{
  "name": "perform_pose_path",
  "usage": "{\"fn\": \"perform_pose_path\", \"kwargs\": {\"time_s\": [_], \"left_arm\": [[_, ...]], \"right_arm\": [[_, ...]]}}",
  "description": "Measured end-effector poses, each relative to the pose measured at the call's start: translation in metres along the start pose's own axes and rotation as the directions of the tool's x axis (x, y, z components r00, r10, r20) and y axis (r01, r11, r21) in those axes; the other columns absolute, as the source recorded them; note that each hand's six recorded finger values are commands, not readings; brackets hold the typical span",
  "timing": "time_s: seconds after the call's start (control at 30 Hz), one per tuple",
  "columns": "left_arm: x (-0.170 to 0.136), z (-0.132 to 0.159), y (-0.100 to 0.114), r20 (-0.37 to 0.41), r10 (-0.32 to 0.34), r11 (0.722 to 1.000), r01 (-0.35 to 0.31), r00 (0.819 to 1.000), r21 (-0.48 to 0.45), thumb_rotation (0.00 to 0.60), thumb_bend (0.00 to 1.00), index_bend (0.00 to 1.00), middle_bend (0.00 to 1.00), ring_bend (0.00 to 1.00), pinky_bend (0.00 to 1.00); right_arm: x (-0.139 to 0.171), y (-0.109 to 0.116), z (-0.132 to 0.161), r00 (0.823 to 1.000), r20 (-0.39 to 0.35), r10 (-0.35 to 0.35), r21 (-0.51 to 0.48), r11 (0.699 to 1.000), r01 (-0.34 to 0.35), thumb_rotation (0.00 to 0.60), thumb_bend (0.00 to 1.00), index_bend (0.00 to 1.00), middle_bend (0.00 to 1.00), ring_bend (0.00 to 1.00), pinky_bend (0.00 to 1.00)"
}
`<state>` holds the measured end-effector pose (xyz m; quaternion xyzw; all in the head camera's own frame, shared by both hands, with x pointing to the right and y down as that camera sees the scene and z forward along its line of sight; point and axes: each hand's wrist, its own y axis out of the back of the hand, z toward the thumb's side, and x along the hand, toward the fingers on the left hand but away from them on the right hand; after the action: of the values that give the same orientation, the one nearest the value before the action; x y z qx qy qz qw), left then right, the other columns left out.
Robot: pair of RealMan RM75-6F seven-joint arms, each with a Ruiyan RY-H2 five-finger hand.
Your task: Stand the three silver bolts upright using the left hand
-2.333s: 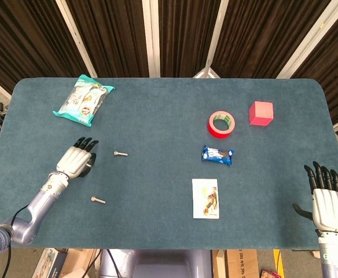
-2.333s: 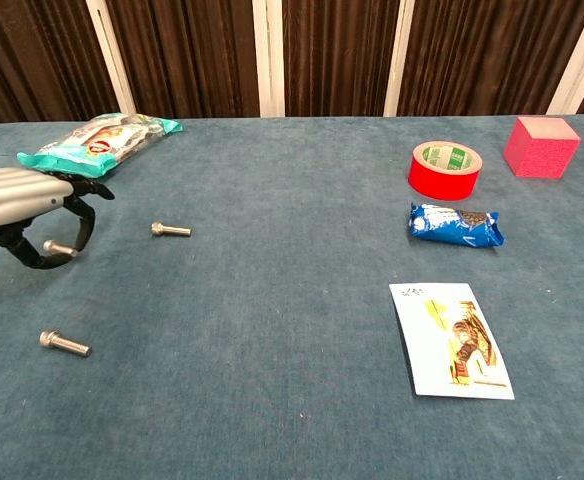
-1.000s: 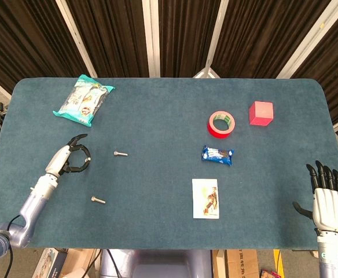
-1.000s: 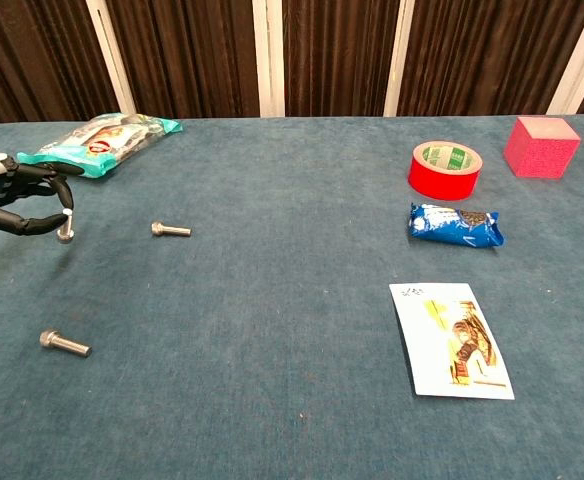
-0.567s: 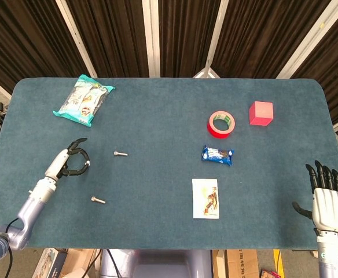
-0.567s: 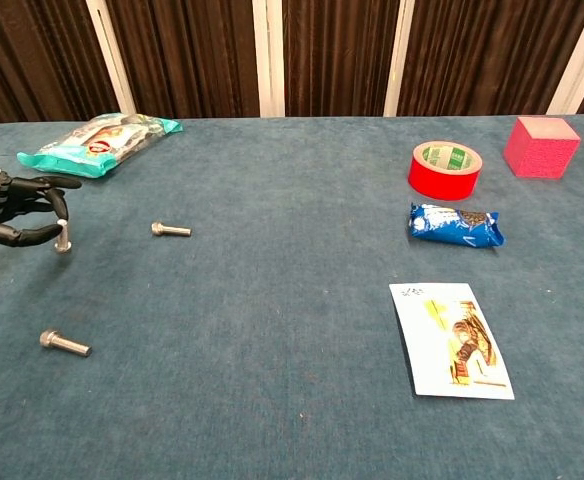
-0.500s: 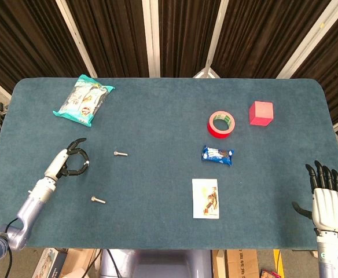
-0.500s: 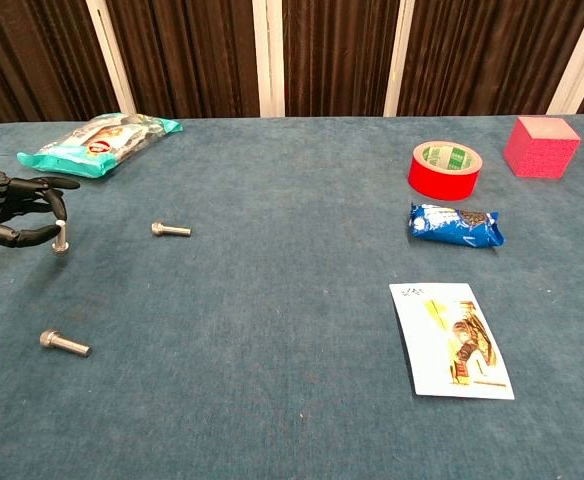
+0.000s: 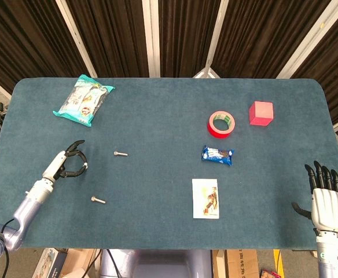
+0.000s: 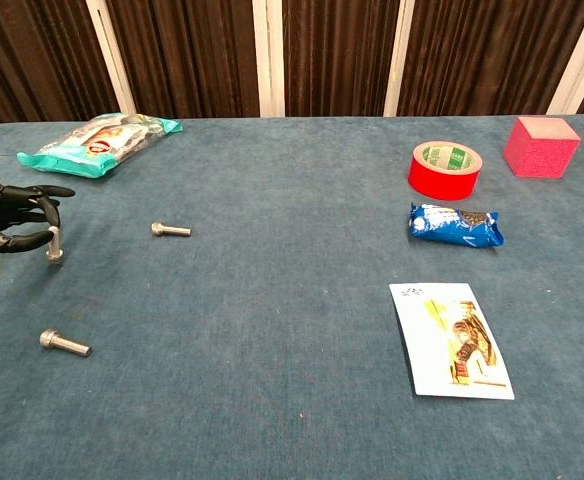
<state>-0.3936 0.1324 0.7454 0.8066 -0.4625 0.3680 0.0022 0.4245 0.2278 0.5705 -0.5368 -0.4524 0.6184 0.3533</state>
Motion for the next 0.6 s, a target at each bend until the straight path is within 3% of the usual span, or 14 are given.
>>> {"fn": "perform_pose_path", "kwargs": {"time_s": [0.6], "left_arm": [[-0.0027, -0.0035, 0.004, -0.008, -0.023, 0.999, 0.024, 1.0, 0.049, 0.6, 0.51, 0.5, 0.02, 0.0, 0.0]], "right_arm": [[-0.0004, -0.0005, -0.0006, 1.0, 0.003, 0.0, 0.004, 1.0, 0.0, 0.6, 0.0, 0.12, 0.04, 0.0, 0.0]]}}
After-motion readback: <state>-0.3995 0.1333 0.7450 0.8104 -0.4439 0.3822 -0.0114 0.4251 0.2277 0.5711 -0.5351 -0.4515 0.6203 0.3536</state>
